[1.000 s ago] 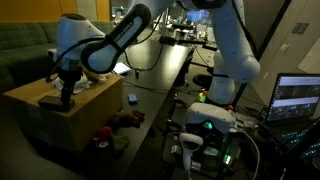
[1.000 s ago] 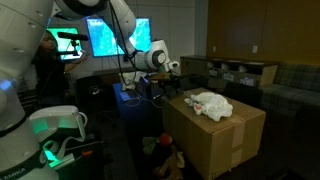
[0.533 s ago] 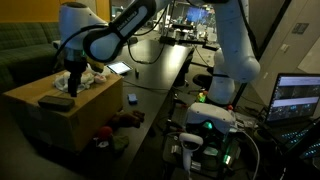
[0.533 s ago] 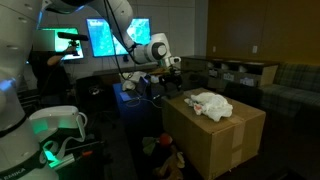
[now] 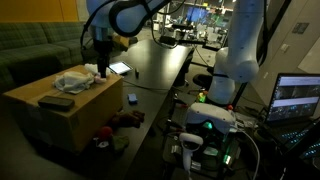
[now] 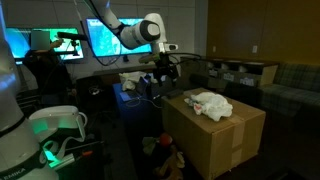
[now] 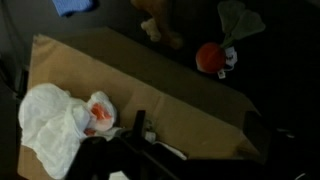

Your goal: Put the objects on the table onto the box and the objects on the box onto the table

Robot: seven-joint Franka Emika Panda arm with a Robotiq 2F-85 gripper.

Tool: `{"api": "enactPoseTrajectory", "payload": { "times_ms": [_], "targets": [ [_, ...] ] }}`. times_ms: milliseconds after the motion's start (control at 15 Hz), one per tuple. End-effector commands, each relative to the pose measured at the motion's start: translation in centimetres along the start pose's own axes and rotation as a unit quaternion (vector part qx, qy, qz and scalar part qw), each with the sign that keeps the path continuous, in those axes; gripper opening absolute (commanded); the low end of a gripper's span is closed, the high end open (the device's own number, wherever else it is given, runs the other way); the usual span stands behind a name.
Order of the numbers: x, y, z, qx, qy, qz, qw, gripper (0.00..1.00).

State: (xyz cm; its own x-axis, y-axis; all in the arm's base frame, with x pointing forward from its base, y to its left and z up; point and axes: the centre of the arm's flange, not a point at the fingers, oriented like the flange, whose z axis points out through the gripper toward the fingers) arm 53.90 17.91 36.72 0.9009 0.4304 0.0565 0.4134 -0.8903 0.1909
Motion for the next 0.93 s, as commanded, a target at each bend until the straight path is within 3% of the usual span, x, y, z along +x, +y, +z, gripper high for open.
{"api": "enactPoseTrajectory", "payload": {
  "times_ms": [0,400,867],
  "targets": [
    [-6.7,1.3,-4.3,-0.002,-0.015,0.047,0.9988,1.0],
    [-13.3,1.3,-7.5,-0.009,-0.006,0.122,0.9924,1.0],
    [-18.2,1.2,-8.7,-0.029,0.02,0.206,0.978,1.0]
  ]
}}
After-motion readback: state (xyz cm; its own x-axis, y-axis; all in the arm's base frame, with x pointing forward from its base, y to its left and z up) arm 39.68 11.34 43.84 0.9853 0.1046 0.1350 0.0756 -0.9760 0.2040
